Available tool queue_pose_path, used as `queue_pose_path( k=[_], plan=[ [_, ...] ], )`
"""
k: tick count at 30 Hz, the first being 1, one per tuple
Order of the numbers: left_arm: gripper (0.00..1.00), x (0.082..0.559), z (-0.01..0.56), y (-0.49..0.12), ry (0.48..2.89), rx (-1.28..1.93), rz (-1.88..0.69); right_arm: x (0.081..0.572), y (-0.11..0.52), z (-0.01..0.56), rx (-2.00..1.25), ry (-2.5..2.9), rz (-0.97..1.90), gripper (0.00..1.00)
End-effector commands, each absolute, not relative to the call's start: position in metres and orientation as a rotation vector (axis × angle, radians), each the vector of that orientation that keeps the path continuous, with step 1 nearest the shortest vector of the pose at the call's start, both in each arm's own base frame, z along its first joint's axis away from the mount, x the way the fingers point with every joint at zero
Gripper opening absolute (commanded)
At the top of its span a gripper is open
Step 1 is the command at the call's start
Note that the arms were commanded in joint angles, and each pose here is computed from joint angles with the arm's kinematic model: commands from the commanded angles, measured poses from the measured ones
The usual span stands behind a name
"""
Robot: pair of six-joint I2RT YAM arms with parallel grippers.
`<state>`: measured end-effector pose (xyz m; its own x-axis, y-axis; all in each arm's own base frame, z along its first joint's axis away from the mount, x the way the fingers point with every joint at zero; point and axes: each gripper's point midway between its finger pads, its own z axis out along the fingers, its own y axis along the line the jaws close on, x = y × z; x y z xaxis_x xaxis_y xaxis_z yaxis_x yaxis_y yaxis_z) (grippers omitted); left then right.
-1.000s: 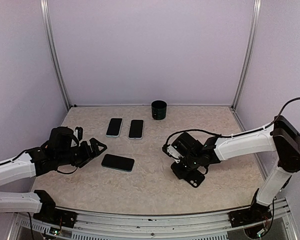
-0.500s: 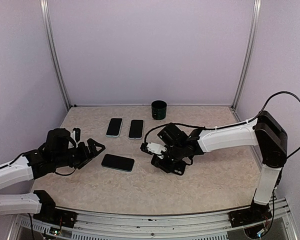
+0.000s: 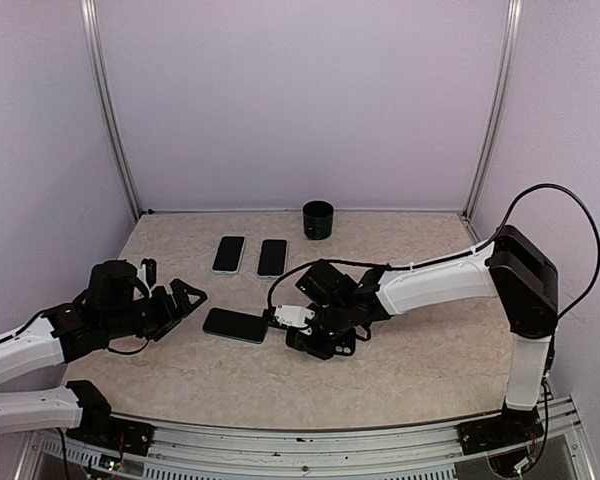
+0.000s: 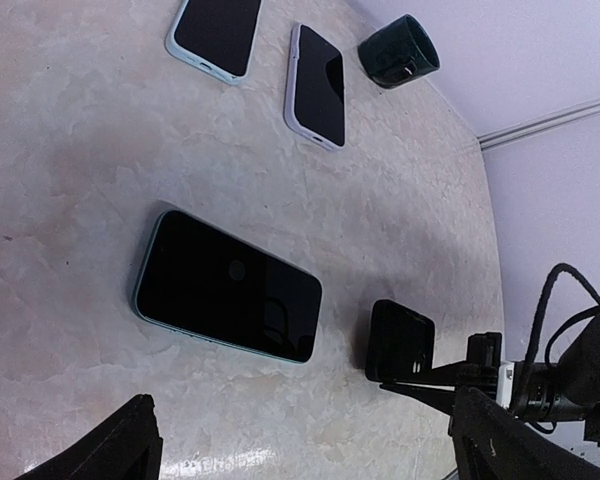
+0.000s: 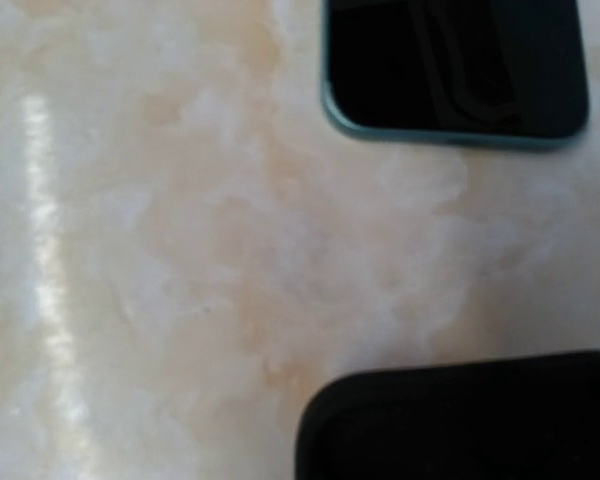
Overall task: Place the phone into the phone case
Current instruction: Place the phone case at the center of the board.
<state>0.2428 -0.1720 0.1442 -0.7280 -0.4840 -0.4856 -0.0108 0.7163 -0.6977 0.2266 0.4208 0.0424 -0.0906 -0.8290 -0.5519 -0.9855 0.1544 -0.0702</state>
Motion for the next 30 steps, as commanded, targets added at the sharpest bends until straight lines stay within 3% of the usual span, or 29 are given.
queue_pose_path(
  k=[1, 7, 13, 20, 25, 30],
  plan=[
    [0.99, 0.245, 0.141, -0.169, 2.238, -0.391, -0.897, 0.248, 0.423, 0.043, -1.623, 2.021, 0.316, 0.00],
    [0.99, 0.246, 0.135, -0.175, 2.251, -0.396, -0.925, 0.293, 0.435, 0.063, -1.247, 2.286, 0.367, 0.06],
    [0.99, 0.245, 0.131, -0.175, 2.262, -0.398, -0.928, 0.324, 0.443, 0.059, -1.012, 2.445, 0.384, 0.00],
    [0.99, 0.240, 0.126, -0.170, 2.270, -0.405, -0.910, 0.328, 0.438, 0.047, -1.022, 2.449, 0.318, 0.36],
    [0.99, 0.239, 0.128, -0.167, 2.259, -0.409, -0.904, 0.330, 0.425, 0.085, -1.066, 2.330, 0.288, 0.43],
    [0.99, 0.240, 0.129, -0.169, 2.257, -0.409, -0.918, 0.355, 0.380, 0.100, -1.087, 2.309, 0.170, 0.43]
  ],
)
